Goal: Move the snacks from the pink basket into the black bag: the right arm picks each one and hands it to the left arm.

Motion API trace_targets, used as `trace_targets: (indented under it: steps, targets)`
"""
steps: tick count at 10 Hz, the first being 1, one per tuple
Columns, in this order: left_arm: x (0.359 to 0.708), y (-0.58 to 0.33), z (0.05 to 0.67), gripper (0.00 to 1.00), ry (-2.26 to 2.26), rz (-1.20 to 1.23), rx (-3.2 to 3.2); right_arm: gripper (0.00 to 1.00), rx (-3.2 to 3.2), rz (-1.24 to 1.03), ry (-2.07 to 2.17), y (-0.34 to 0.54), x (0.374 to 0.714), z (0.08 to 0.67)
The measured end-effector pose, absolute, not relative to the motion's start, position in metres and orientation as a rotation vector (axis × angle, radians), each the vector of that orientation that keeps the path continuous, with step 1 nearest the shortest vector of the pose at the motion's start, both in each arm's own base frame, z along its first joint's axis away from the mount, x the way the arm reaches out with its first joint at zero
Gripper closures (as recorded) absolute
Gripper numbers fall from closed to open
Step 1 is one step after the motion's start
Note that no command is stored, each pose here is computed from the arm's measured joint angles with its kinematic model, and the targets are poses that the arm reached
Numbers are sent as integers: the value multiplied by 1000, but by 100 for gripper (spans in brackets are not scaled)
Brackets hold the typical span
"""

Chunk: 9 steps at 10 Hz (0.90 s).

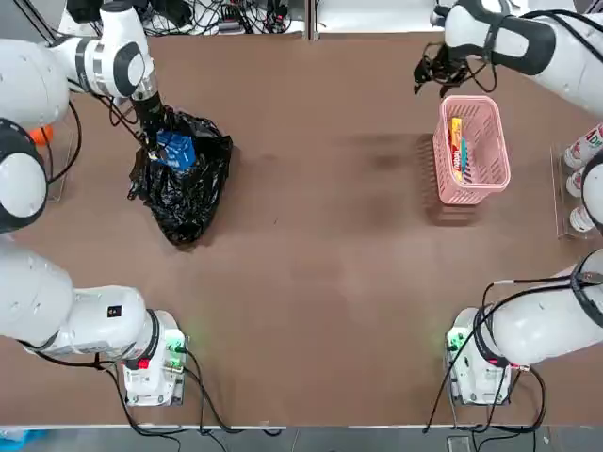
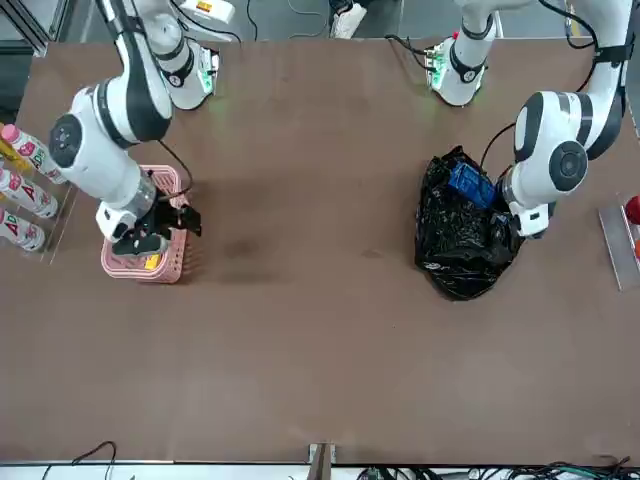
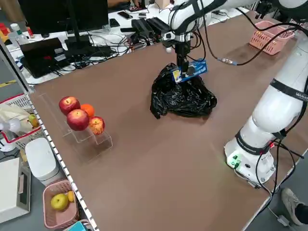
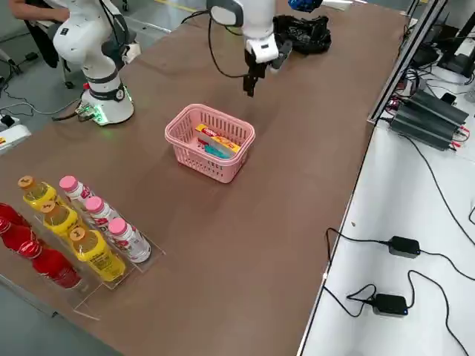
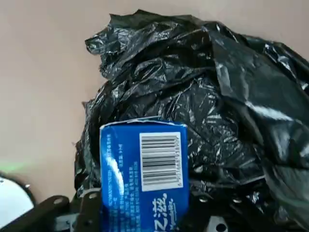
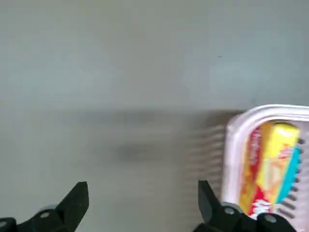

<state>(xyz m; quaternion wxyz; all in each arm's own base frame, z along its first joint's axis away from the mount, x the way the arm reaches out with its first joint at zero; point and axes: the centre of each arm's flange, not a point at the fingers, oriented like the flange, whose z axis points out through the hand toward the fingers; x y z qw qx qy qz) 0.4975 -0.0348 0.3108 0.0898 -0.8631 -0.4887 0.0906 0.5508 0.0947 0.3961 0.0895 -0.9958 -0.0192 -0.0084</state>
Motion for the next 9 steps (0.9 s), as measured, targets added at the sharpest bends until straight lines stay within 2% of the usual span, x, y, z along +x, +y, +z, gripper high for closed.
trace_targets:
  steps: [3, 7, 8, 9]
  targets:
    - [495, -39, 266, 55, -1412, 245, -2593, 0, -2959, -48, -146, 10, 538, 393]
    - [500, -40, 232, 54, -1361, 211, -2616, 0, -2960, -69, -193, -37, 521, 383]
    - [503, -39, 231, 46, -1361, 204, -2620, 0, -2963, -82, -199, -41, 516, 380]
    - [508, -39, 236, 32, -1367, 188, -2625, 0, -2964, -85, -196, -43, 510, 378]
